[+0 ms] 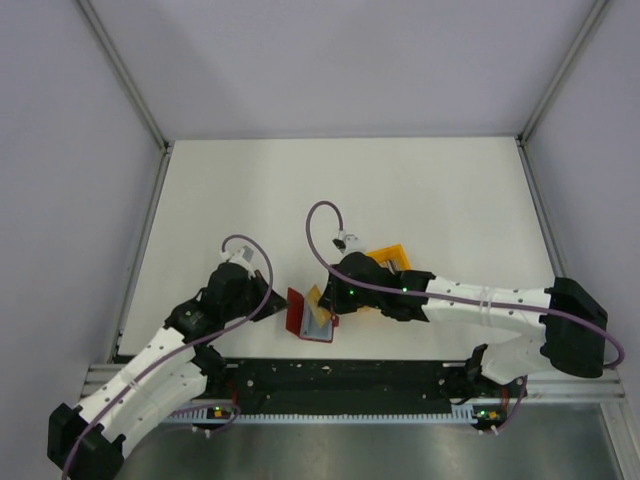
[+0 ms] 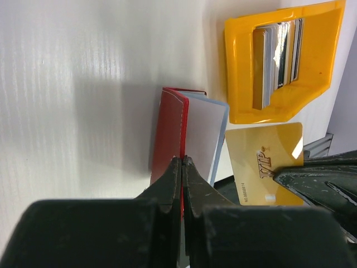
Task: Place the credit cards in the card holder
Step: Insert the credit card into the card holder.
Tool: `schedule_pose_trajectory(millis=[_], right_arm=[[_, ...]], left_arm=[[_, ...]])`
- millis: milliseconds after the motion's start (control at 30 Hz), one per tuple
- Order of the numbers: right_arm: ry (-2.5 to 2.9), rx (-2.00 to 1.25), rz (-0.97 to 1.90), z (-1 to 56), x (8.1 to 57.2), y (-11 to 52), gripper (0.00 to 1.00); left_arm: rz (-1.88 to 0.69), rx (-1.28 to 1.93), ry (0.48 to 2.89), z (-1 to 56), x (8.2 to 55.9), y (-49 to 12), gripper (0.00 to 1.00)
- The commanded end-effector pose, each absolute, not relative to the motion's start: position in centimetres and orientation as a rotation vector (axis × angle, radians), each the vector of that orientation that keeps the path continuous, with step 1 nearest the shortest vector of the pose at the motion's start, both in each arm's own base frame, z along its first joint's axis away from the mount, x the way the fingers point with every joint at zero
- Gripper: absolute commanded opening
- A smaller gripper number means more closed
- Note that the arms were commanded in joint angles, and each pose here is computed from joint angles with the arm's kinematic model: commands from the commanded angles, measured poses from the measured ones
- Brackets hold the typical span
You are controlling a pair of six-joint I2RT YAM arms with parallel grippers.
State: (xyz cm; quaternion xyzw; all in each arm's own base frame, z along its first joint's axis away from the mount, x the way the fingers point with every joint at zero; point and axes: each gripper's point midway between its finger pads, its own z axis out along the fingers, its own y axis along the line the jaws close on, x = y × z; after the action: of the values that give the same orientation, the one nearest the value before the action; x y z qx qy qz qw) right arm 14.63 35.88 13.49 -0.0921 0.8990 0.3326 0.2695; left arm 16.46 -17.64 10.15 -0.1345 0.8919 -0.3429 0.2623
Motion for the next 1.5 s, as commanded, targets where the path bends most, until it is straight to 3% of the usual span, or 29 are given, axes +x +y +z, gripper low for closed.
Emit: schedule_pose_trajectory(millis=[0, 233, 600, 800, 1467], right_arm=[[2.429, -0.245, 0.886, 13.3, 14.3, 35.8, 0.00], [2.430, -0.249, 0.877, 13.4, 14.5, 36.1, 0.00], [2.457, -0.179, 0.736, 11.6, 15.0, 32.6, 0.00], [2.529, -0.162, 0.649, 8.2, 14.6, 31.6, 0.00], [2.590, -0.169, 0.608, 5.4, 14.6, 31.8, 0.00]], left_arm=[[-1.007, -0.322, 2.342, 12.8, 17.1, -18.6, 0.00], [-0.950, -0.364, 2.392, 10.4, 16.8, -18.0, 0.00], [-0.686, -0.599, 2.582, 1.4, 14.5, -14.6, 0.00], [-0.674, -0.611, 2.588, 0.7, 14.3, -14.4, 0.00], [-0.707, -0.552, 2.565, 1.5, 14.7, -14.8, 0.00]])
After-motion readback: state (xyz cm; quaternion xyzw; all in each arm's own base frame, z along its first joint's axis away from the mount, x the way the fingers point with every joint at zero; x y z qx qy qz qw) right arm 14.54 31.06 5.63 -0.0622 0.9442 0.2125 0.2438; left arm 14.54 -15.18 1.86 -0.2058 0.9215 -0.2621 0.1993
